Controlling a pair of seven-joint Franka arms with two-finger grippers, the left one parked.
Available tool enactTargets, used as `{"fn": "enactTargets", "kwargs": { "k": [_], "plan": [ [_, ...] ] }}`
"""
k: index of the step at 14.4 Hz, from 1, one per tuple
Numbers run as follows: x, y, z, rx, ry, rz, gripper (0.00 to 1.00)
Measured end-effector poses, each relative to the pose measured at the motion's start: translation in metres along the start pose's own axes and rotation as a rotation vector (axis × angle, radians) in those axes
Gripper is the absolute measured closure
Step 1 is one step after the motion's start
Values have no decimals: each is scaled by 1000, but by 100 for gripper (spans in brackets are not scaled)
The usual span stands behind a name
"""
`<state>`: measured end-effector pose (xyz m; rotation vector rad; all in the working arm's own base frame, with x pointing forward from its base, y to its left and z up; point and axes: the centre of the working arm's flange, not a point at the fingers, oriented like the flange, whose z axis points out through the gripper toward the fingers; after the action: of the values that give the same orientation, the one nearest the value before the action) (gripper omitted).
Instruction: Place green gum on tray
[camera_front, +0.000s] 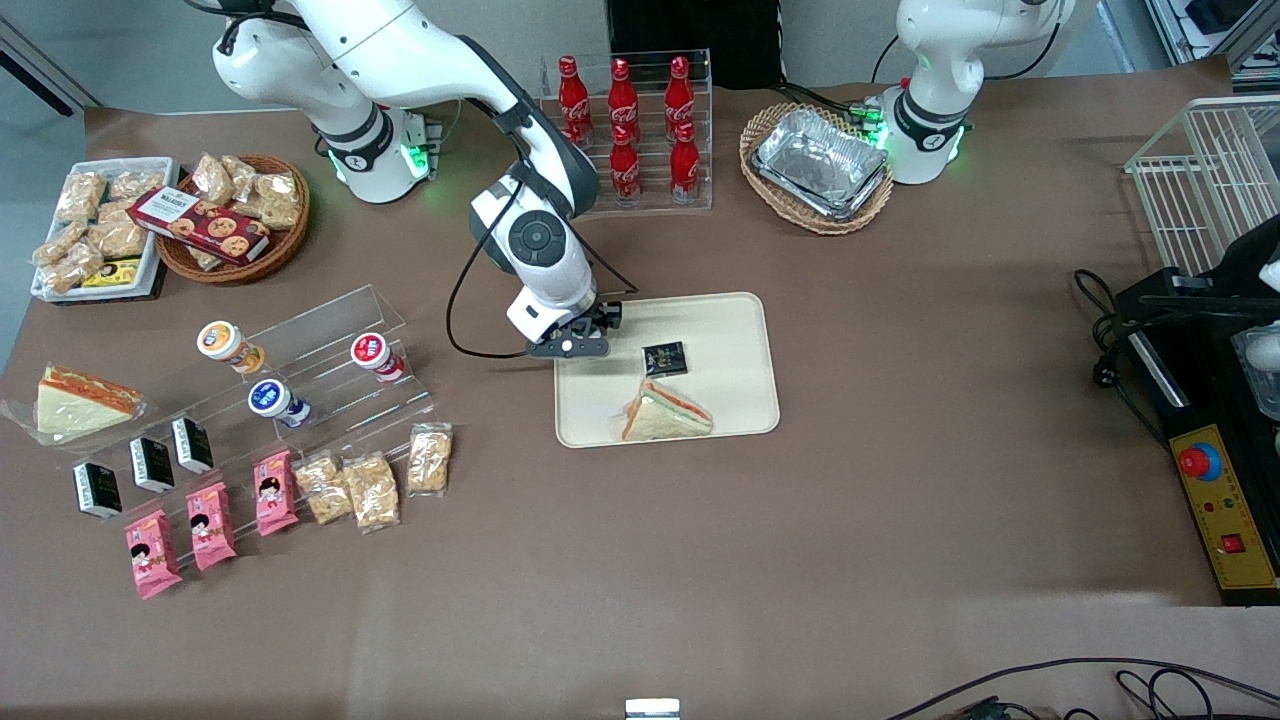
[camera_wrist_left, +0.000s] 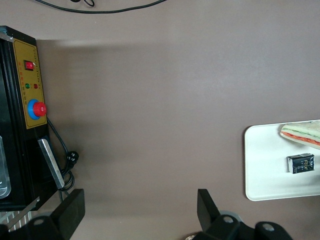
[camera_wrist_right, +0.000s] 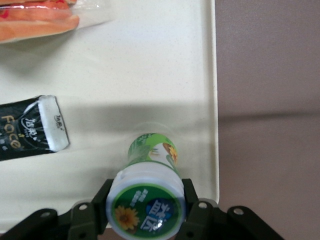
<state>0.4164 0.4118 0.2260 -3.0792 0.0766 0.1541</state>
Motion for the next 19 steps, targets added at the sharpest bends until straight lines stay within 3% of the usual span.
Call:
{"fn": "enactTargets", "kwargs": {
  "k": [2, 6, 8, 10, 12, 16, 19],
  "plan": [
    [0, 1, 1, -1, 0, 1, 33],
    [4, -1, -13, 13, 15, 4, 0],
    [15, -2, -59, 20, 13, 15, 0],
    [38, 14, -142, 21, -5, 46, 0],
    [71, 52, -232, 41, -1, 76, 0],
    [144, 180, -328, 77, 91, 115, 0],
    [175, 281, -349, -11, 160, 144, 0]
  ]
}}
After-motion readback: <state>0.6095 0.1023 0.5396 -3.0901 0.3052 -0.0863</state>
